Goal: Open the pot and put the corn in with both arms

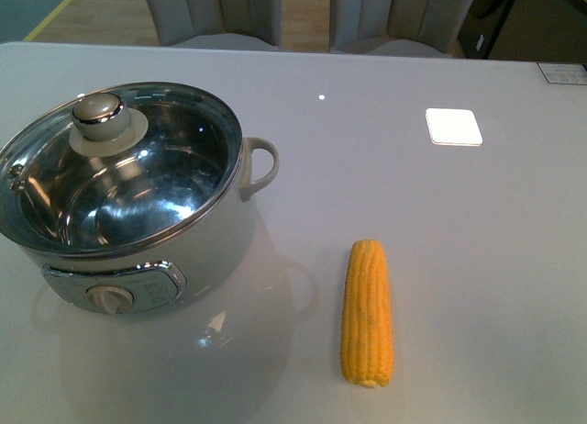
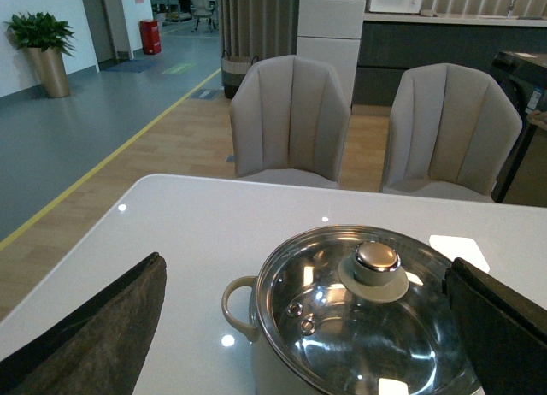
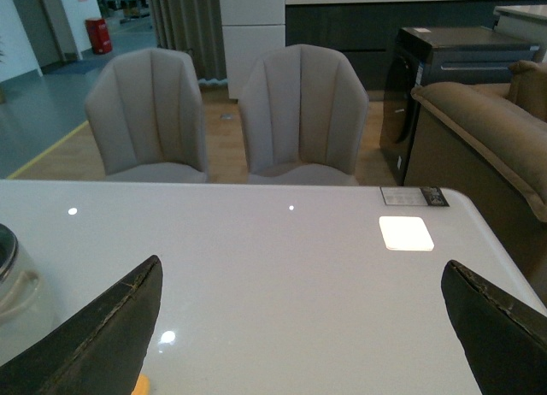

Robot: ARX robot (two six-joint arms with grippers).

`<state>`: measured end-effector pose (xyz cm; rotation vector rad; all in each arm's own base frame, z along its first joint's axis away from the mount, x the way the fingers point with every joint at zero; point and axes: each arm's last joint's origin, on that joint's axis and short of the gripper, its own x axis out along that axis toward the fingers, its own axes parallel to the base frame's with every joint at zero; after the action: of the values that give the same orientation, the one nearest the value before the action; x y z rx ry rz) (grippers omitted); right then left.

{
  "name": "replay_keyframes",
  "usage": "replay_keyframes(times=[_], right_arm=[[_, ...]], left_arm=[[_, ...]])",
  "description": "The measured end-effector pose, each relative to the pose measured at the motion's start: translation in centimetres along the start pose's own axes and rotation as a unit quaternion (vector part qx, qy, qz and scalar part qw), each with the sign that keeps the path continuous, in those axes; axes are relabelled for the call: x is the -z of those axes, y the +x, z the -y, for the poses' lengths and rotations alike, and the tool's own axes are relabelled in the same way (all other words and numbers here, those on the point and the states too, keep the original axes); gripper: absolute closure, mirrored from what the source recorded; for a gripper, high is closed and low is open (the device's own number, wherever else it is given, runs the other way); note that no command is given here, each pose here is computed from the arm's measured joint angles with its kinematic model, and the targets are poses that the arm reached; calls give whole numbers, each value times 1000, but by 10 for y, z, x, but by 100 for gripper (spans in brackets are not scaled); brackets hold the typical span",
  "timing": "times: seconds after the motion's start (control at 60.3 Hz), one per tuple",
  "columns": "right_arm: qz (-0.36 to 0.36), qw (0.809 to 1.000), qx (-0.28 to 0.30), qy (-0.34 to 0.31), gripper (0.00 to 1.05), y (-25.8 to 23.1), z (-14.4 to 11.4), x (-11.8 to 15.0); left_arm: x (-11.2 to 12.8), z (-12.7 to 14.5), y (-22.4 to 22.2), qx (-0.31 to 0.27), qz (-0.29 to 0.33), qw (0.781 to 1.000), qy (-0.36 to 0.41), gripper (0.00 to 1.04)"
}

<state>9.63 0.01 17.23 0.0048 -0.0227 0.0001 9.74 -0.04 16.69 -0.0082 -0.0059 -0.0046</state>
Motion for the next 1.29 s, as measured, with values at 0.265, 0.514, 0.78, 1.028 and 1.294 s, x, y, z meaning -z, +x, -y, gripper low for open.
replay_keyframes(times=[0.265,0.514,0.78,1.028,1.294], right_arm=[[0,1000,0,0,9,0,0,0],[0,1000,0,0,9,0,0,0],[0,1000,0,0,9,0,0,0],[0,1000,-1,0,9,0,0,0],[0,1000,0,0,9,0,0,0]], left_arm=[[0,0,0,0,0,1000,0,7],[0,0,0,0,0,1000,0,7],[0,0,0,0,0,1000,0,7],[2,2,1,59,-120,991,-32,7],[-4,12,12,88,-180,978,-56,7]])
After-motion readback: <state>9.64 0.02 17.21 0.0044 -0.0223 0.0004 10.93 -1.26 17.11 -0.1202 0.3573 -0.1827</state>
